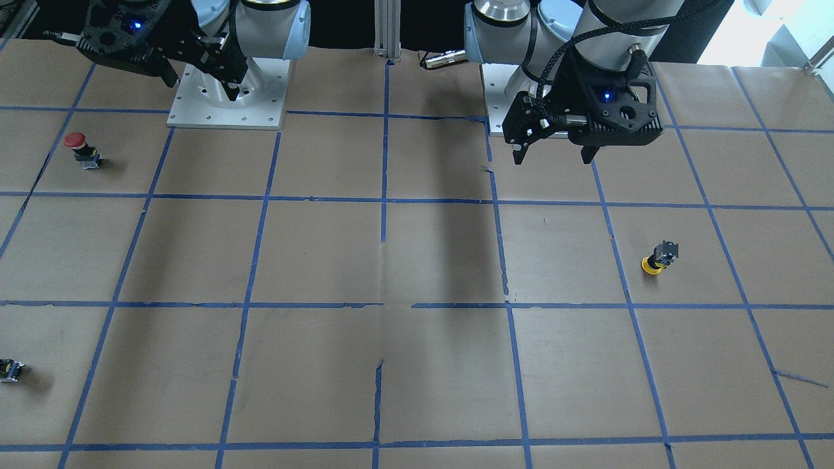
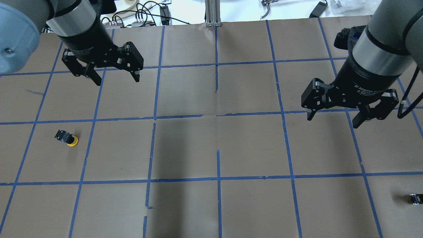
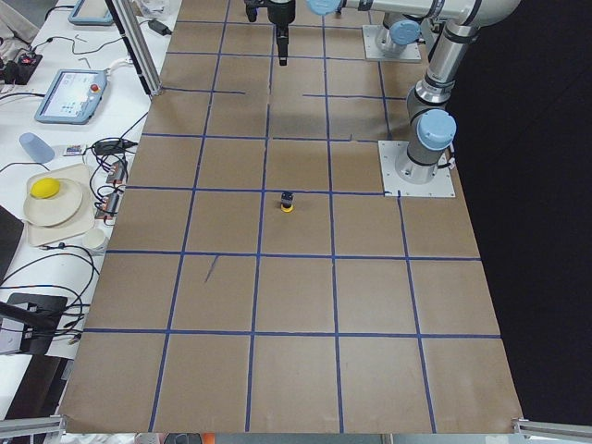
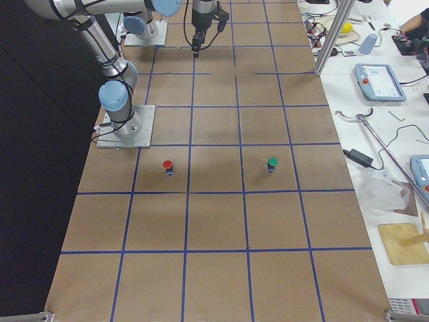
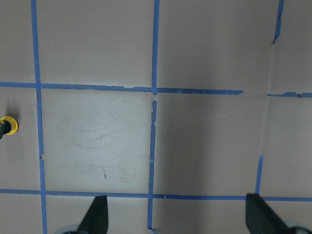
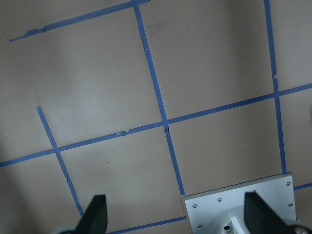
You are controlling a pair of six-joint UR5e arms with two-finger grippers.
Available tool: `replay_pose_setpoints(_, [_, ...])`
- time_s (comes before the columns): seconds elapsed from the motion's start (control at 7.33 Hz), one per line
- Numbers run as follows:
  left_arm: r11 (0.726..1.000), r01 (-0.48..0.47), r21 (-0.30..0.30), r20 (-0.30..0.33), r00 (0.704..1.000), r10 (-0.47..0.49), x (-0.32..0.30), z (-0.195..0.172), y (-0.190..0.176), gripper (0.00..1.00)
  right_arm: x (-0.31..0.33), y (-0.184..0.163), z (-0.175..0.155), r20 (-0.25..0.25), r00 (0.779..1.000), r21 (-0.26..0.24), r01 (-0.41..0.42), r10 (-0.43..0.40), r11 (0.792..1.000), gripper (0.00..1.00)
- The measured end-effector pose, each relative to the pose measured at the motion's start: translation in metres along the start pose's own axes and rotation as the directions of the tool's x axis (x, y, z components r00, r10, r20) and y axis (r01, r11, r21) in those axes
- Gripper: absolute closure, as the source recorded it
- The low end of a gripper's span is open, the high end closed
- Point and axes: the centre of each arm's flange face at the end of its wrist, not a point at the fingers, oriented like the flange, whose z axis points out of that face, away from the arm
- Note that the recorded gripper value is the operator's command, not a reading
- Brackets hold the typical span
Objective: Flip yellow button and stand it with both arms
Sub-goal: 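Move the left gripper down toward the yellow button lying on its side, then grasp the yellow button's base with the left gripper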
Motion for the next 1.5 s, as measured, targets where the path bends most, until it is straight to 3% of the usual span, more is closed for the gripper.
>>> replay_pose_setpoints(0.41, [1.000,0.004,-0.012,0.007,1.000,-0.004,-0.014,0.005,-0.001,0.00,0.001,0.003,0.003,-0.002,1.000,-0.004,0.000,0.000,1.000,0.00])
replay_pose_setpoints(0.82, [0.998,-0.002,-0.066,0.015,1.000,0.003,-0.101,0.030,-0.013,0.00,0.001,0.006,0.005,-0.002,1.000,-0.006,0.000,0.000,1.000,0.00])
replay_pose_setpoints(1.09, [0.993,-0.027,-0.114,-0.013,1.000,0.026,-0.180,0.067,-0.020,0.00,0.001,0.006,0.006,-0.002,1.000,-0.006,0.000,0.000,1.000,0.00])
replay_pose_setpoints(1.5, [0.970,-0.225,-0.093,-0.051,0.974,0.221,-0.284,0.161,-0.032,0.01,0.001,0.006,0.006,-0.002,1.000,-0.005,-0.001,0.001,1.000,0.00])
